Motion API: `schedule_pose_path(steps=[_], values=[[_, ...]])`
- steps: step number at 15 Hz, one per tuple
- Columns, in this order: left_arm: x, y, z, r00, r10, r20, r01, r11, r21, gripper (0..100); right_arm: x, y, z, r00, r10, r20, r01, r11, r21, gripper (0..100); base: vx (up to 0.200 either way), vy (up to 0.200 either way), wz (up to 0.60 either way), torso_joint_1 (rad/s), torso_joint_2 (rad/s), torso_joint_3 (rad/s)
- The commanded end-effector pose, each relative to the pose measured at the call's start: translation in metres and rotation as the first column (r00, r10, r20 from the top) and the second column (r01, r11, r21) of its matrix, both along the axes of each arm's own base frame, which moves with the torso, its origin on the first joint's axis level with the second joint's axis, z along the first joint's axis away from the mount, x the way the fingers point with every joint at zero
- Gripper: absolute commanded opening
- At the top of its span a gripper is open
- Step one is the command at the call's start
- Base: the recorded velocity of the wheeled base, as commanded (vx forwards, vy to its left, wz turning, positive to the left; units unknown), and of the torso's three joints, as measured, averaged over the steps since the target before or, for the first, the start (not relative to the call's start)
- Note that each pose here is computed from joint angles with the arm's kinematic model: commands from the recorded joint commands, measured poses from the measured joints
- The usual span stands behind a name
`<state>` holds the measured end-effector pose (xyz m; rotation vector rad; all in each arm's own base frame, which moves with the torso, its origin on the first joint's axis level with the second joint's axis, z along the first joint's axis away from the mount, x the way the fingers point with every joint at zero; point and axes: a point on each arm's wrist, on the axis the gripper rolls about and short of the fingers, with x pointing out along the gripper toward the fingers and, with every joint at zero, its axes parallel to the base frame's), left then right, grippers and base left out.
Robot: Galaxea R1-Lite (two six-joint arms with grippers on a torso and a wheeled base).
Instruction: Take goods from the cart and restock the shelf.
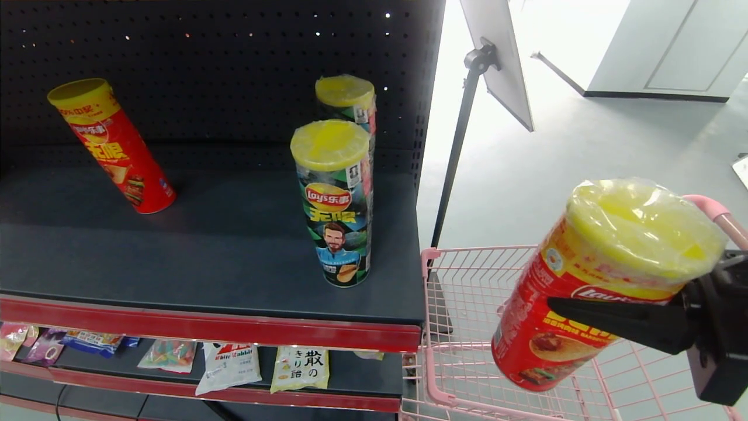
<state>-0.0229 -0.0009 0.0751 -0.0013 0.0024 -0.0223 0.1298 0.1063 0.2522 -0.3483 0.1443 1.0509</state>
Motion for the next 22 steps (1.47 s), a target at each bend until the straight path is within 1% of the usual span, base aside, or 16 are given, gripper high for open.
schedule_pose_path(steps=[1,22], values=[[0.0001,0.0000,0.0000,1.000,0.002,-0.001,-0.002,1.000,0.000,100,0.0044,0.0039,-0.0004,1.000,0.003,-0.007,-0.003,1.000,-0.007,0,0.000,0.200,0.00,0.002,0.01,0.002],[0.0001,0.0000,0.0000,1.000,0.001,-0.001,-0.001,1.000,0.000,100,0.0048,0.0042,0.0053,1.000,0.001,0.008,-0.002,1.000,0.005,0,0.000,0.200,0.00,0.002,0.00,0.002]])
